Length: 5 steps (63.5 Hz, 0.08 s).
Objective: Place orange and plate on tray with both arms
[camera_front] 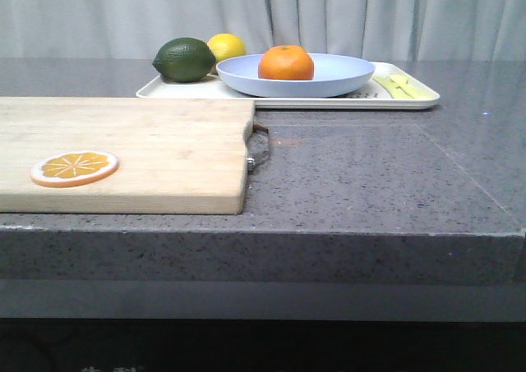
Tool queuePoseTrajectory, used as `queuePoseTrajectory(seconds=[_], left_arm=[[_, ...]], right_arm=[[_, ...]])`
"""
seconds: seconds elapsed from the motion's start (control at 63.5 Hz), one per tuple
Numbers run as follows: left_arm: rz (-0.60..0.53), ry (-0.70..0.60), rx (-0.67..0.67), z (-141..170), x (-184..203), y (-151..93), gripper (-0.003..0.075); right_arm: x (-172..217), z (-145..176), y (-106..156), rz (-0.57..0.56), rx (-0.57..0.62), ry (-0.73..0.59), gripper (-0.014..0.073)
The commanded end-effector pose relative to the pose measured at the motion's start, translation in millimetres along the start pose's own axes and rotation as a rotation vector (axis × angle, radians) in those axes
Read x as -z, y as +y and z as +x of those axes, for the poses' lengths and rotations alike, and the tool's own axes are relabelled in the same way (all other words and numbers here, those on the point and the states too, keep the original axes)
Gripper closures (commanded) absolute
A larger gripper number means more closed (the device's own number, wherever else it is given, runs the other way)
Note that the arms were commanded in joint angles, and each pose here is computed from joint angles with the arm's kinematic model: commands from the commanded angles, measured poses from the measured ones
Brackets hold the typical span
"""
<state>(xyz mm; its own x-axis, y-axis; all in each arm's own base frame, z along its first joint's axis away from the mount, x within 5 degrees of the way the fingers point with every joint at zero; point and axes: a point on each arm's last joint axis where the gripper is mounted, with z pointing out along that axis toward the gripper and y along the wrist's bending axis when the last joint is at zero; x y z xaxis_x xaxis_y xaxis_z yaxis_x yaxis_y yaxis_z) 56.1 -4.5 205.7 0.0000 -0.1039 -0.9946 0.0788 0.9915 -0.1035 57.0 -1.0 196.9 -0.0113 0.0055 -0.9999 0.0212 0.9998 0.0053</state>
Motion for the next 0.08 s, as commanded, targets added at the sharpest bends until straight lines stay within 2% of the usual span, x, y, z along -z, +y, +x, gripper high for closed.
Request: queuePoseTrajectory(seconds=[0.0, 0.063], left_arm=[[0.005, -0.101, 0.009, -6.9, 1.8, -0.3, 0.0738], [0.005, -0.101, 0.009, -6.9, 1.8, -0.3, 0.0738]], right_arm=[[2.7, -11.4, -0.9, 0.014, 0.016, -0.119, 0.0663], [2.7, -11.4, -0.9, 0.014, 0.016, -0.119, 0.0663]])
